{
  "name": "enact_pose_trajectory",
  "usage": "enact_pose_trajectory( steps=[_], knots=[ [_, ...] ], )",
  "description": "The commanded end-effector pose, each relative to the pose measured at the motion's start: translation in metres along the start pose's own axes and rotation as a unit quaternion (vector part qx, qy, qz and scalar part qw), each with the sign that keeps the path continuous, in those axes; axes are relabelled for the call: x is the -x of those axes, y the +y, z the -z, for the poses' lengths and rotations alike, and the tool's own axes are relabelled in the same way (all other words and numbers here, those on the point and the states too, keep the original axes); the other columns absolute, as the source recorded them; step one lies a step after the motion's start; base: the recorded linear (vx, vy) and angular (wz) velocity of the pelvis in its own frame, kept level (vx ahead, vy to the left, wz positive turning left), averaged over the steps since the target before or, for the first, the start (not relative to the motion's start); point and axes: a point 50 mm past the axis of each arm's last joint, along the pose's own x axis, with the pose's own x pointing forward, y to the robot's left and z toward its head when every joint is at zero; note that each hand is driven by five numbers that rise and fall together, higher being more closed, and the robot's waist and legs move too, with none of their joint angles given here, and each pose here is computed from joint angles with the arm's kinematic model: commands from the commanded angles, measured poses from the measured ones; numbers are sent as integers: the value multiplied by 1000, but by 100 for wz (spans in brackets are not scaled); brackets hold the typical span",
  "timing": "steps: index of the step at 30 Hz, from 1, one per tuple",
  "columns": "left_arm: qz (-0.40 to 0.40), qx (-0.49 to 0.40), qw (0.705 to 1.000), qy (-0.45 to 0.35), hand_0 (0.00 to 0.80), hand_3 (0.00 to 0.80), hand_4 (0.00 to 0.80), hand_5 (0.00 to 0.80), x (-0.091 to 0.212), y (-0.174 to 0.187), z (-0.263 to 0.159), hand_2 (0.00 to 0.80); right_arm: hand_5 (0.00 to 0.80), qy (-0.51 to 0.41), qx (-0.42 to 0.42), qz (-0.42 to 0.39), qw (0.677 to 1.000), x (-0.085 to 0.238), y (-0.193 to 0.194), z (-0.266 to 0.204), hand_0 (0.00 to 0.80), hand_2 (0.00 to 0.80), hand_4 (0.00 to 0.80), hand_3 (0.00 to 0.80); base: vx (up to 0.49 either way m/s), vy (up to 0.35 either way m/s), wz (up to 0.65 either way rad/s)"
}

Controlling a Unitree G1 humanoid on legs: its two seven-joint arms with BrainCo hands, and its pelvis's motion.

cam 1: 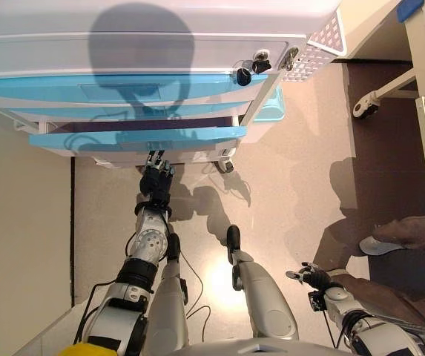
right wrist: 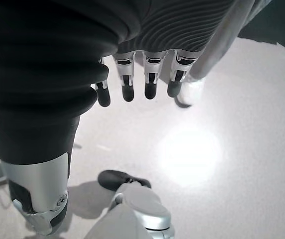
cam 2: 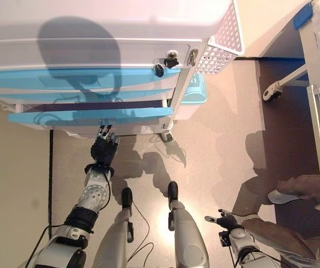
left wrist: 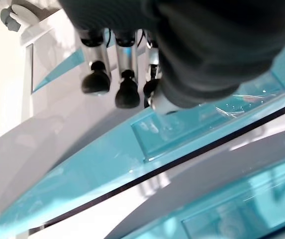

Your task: Open the drawer and pick up the medicine

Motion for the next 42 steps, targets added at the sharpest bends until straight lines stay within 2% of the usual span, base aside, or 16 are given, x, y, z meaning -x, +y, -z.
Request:
enact_pose_trajectory(
  steps=[1,10,22,42],
  knots=[
    [137,-20,987,-85,800,800,800,800,1,-44,-38,800,0,27,8,16,999,4,-13,18,0,0,0,0,0,0,0],
    [139,-18,987,-84,800,800,800,800,7,-41,-39,800,0,29,8,19,999,4,-15,19,0,0,0,0,0,0,0],
    [95,-25,993,-68,800,800,800,800,18,-10,-39,800,0,28,4,24,999,4,-19,18,0,0,0,0,-3,0,1],
    [82,-35,995,-50,800,800,800,800,27,3,-38,800,0,26,8,22,999,3,-21,16,0,0,0,0,-5,-3,8]
  ],
)
